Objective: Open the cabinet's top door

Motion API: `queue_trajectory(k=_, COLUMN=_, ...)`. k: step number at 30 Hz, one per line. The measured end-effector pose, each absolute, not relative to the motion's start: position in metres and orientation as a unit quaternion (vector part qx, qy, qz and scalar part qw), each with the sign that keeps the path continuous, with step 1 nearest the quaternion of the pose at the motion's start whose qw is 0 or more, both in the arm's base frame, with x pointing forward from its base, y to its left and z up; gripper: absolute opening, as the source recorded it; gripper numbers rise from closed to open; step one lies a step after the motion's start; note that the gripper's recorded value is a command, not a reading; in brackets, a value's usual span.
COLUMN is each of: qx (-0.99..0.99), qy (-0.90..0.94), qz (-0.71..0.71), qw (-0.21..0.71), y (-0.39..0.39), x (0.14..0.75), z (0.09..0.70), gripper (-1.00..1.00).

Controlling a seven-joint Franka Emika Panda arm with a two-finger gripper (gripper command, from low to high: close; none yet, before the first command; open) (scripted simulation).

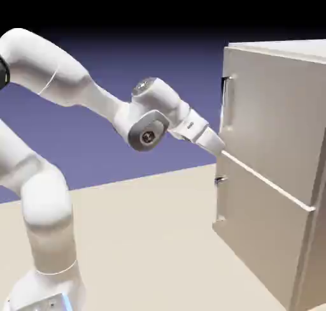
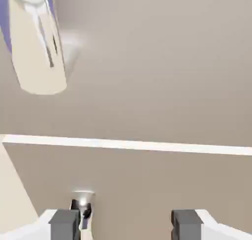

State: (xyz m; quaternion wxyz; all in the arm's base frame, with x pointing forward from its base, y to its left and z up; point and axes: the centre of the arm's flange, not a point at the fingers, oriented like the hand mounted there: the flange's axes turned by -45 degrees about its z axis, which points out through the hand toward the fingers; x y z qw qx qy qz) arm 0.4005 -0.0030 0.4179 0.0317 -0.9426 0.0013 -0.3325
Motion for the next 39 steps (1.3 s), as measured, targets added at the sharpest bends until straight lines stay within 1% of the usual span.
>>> queue_trajectory(k=5, qx=-0.97, qy=0.051, qz=-0.224, qw=0.078, y=-0.013, x=0.409, z=0.338, gripper=0.0)
queue_trajectory(k=10, qx=-0.983, qy=0.102, qz=-0.122, qw=0.093, y=-0.022, x=0.399, z=0.261, gripper=0.0)
queue_trajectory(k=16, qx=-0.983, qy=0.164, qz=-0.028, qw=0.074, y=-0.042, x=0.373, z=0.188, gripper=0.0)
queue_trajectory(k=21, qx=-0.976, qy=0.214, qz=0.014, qw=0.035, y=-0.067, x=0.349, z=0.151, gripper=0.0)
queue_trajectory(k=25, qx=-0.968, qy=0.249, qz=0.019, qw=-0.006, y=-0.09, x=0.334, z=0.139, gripper=0.0)
queue_trajectory(k=30, qx=-0.957, qy=0.283, qz=-0.015, qw=-0.058, y=-0.118, x=0.327, z=0.147, gripper=0.0)
queue_trajectory(k=34, qx=-0.947, qy=0.297, qz=-0.073, qw=-0.096, y=-0.135, x=0.331, z=0.17, gripper=0.0)
queue_trajectory(k=39, qx=-0.931, qy=0.292, qz=-0.178, qw=-0.13, y=-0.141, x=0.349, z=0.216, gripper=0.0)
